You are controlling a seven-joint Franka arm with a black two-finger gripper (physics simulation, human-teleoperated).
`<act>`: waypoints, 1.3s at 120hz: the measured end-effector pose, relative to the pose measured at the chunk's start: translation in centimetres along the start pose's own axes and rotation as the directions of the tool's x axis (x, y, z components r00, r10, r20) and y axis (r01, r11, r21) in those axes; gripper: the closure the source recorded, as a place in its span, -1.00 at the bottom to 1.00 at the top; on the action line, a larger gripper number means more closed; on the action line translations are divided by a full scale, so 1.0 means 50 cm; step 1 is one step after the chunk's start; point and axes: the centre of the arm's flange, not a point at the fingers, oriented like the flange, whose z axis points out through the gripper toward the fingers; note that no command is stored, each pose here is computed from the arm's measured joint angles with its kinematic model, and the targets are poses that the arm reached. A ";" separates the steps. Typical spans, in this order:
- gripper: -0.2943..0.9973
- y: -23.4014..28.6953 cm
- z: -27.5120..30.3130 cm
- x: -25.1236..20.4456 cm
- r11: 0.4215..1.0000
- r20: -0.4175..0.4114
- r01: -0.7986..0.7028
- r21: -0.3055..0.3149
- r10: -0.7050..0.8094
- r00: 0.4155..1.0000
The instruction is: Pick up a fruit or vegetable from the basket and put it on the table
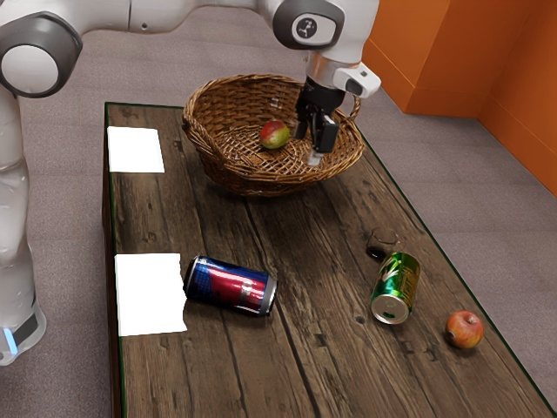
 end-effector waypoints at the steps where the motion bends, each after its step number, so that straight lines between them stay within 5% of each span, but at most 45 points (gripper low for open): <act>1: -0.54 0.000 -0.009 0.004 1.000 -0.010 -0.001 0.000 0.001 1.000; 70: -0.54 0.005 -0.044 0.041 1.000 -0.062 -0.017 0.014 0.018 0.998; 90: -0.54 -0.020 -0.025 0.052 0.992 -0.041 0.129 0.011 -0.129 0.991; 116: -0.54 -0.160 0.051 0.204 0.905 -0.096 0.405 0.134 -0.395 0.914; 156: -0.54 -0.480 0.136 0.209 0.693 -0.107 0.714 0.104 -0.706 0.701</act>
